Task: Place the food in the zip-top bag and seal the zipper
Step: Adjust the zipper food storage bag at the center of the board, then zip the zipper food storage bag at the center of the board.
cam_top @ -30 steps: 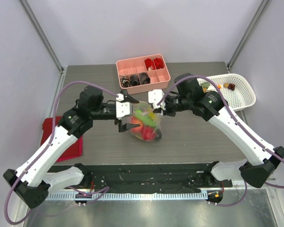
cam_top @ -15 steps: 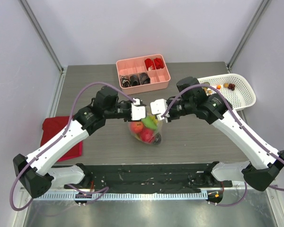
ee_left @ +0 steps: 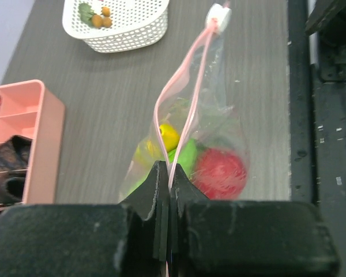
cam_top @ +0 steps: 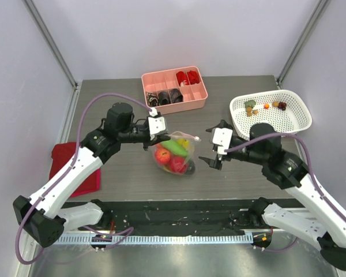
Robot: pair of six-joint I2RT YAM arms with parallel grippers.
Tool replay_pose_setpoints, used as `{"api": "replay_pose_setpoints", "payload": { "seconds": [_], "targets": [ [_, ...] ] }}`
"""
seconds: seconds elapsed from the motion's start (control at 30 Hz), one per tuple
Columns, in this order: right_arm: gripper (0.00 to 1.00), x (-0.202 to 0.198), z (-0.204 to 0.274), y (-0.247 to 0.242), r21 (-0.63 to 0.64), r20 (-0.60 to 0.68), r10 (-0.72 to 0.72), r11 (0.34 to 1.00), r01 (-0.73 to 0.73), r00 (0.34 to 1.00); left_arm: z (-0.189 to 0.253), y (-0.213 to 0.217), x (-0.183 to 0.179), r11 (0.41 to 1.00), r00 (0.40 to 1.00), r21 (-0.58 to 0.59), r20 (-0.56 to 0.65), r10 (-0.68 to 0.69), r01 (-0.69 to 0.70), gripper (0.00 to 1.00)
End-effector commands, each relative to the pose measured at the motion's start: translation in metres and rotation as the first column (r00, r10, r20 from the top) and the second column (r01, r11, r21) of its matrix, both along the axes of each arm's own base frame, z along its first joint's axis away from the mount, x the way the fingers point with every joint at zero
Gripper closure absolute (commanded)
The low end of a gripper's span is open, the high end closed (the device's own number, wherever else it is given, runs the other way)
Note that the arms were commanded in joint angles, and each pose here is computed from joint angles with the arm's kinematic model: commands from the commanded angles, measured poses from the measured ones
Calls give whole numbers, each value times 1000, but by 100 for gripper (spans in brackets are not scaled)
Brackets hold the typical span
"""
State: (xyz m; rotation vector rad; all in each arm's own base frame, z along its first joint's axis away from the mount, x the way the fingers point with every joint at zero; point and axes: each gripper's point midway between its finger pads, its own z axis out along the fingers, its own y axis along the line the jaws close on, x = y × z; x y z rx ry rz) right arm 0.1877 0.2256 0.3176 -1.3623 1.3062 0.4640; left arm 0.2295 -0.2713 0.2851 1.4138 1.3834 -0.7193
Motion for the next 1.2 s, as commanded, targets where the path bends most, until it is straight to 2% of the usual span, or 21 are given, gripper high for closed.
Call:
{"api": "replay_pose_setpoints", "payload": {
  "seconds": [0.0, 0.1, 0.13, 0.33, 0.43, 0.67, 0.7, 0.73, 0.77, 0.8, 0.93, 1.0, 1.03, 1.07, 1.13, 1.17],
  "targets": [
    [4, 12, 24, 7, 260, -46, -103, 959, 111, 994, 24, -7, -11, 993, 999, -110, -18, -34, 32, 100],
    [13, 14, 16, 17, 296, -74, -77, 950, 96, 994, 24, -6, -12, 990, 999, -137, -48, -26, 19, 100],
    [23, 16, 12, 19, 303, -88, -77, 948, 100, 993, 25, -5, -11, 989, 998, -146, -52, -17, 10, 100],
    [52, 21, -5, 27, 296, -90, -49, 952, 73, 995, 29, -2, -9, 987, 998, -158, -56, -2, -7, 100],
    [61, 21, -9, 28, 287, -89, -44, 956, 68, 995, 30, -2, -9, 987, 998, -162, -59, -1, -9, 100],
    [62, 25, -5, 28, 314, -86, -57, 946, 81, 995, 28, -2, -11, 987, 997, -163, -72, -17, 5, 100],
    [66, 25, -5, 29, 311, -85, -51, 947, 75, 995, 28, -1, -10, 987, 997, -163, -76, -15, 2, 100],
    [82, 25, -6, 30, 309, -86, -46, 948, 71, 995, 29, -2, -10, 987, 997, -163, -73, -15, 3, 100],
    [93, 26, -4, 29, 311, -83, -49, 948, 72, 995, 30, -1, -10, 987, 997, -163, -72, -14, 2, 100],
    [99, 28, -6, 29, 307, -89, -54, 948, 79, 995, 28, 0, -10, 988, 997, -157, -76, -9, -3, 100],
    [99, 29, -4, 26, 295, -61, -54, 953, 69, 997, 29, 6, -9, 990, 998, -144, -65, -5, -5, 100],
    [99, 27, -3, 27, 285, -53, -40, 957, 54, 998, 31, 6, -12, 990, 999, -139, -42, -27, 21, 89],
    [99, 26, -4, 27, 276, -45, -31, 960, 42, 999, 39, 5, -14, 988, 999, -150, -22, -42, 38, 74],
    [99, 25, -1, 28, 274, -35, -21, 961, 30, 999, 44, 4, -13, 987, 999, -158, -10, -43, 41, 65],
    [99, 23, -3, 29, 254, -23, 0, 967, 6, 1000, 63, 0, -13, 982, 998, -184, 35, -45, 51, 55],
    [99, 22, -6, 29, 241, -28, 5, 971, 2, 1000, 66, -4, -11, 981, 998, -184, 37, -47, 53, 54]
  ]
}}
